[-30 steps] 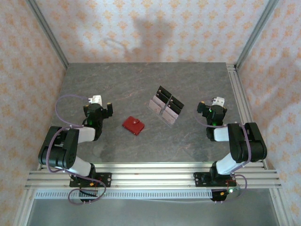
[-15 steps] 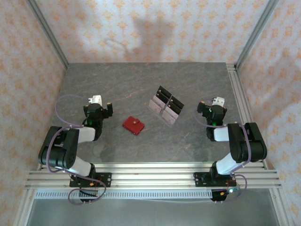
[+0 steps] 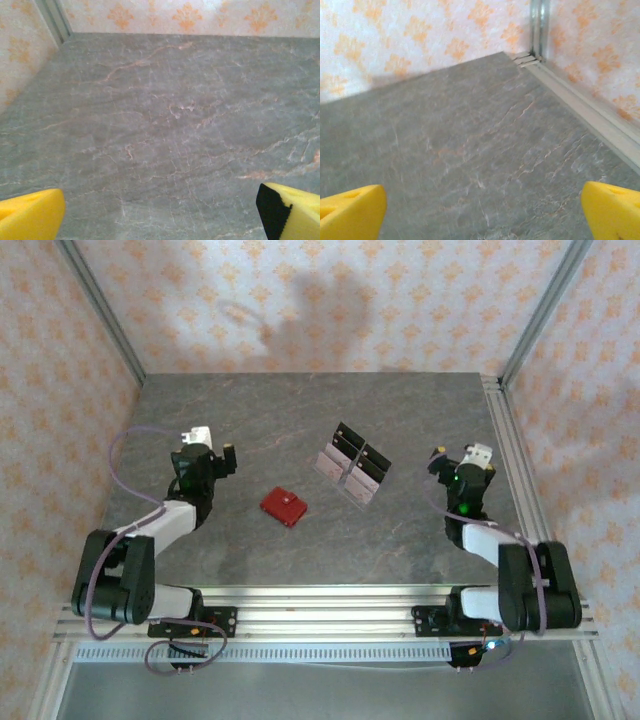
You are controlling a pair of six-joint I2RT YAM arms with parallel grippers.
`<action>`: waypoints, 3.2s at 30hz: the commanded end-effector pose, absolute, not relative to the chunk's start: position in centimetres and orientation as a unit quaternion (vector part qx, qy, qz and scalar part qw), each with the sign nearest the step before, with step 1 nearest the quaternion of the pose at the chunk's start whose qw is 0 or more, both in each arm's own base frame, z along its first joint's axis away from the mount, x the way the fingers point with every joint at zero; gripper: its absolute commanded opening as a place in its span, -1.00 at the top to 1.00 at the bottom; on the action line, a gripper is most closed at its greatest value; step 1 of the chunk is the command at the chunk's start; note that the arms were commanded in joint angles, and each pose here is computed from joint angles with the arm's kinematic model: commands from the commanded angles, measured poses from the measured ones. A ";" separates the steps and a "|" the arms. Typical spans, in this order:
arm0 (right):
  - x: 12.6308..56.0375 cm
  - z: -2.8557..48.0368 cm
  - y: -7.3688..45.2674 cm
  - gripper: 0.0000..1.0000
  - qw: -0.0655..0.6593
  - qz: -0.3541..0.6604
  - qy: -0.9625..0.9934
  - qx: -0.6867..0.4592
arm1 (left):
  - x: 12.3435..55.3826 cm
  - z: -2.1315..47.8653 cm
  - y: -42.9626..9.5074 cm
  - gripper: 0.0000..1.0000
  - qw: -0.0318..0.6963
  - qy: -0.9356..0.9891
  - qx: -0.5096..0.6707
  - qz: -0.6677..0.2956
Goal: Put the credit cards into the card holder
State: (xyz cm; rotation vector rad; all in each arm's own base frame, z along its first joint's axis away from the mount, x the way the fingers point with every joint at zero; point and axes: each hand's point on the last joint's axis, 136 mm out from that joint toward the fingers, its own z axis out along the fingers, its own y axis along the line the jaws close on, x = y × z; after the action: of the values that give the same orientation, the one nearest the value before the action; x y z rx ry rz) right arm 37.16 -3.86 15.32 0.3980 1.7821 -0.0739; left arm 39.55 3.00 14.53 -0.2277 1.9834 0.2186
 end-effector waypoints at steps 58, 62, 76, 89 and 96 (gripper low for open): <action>30.6 5.6 39.2 -0.08 0.163 -0.005 0.929 -0.332 | 33.1 11.1 3.4 -1.00 0.217 0.904 -0.368 0.011; 31.0 4.9 39.3 -0.07 0.162 -0.018 0.926 -0.339 | 33.2 10.8 3.2 -0.99 0.214 0.904 -0.369 0.003; 32.0 4.0 39.4 0.09 0.169 -0.043 0.921 -0.349 | 33.5 10.7 3.0 -0.99 0.214 0.906 -0.366 -0.003; 32.1 3.2 39.3 0.50 0.160 -0.041 0.923 -0.348 | 33.3 10.9 2.9 -0.99 0.214 0.906 -0.365 -0.007; 32.2 3.7 39.0 1.00 0.151 -0.022 0.931 -0.332 | 33.5 11.2 2.4 -0.99 0.215 0.907 -0.362 -0.023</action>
State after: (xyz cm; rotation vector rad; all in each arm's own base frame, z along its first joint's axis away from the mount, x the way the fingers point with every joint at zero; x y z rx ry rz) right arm 32.24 39.94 4.14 -0.9654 2.6286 -0.0444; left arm 33.33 2.41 10.41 -1.0262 2.5124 -0.0441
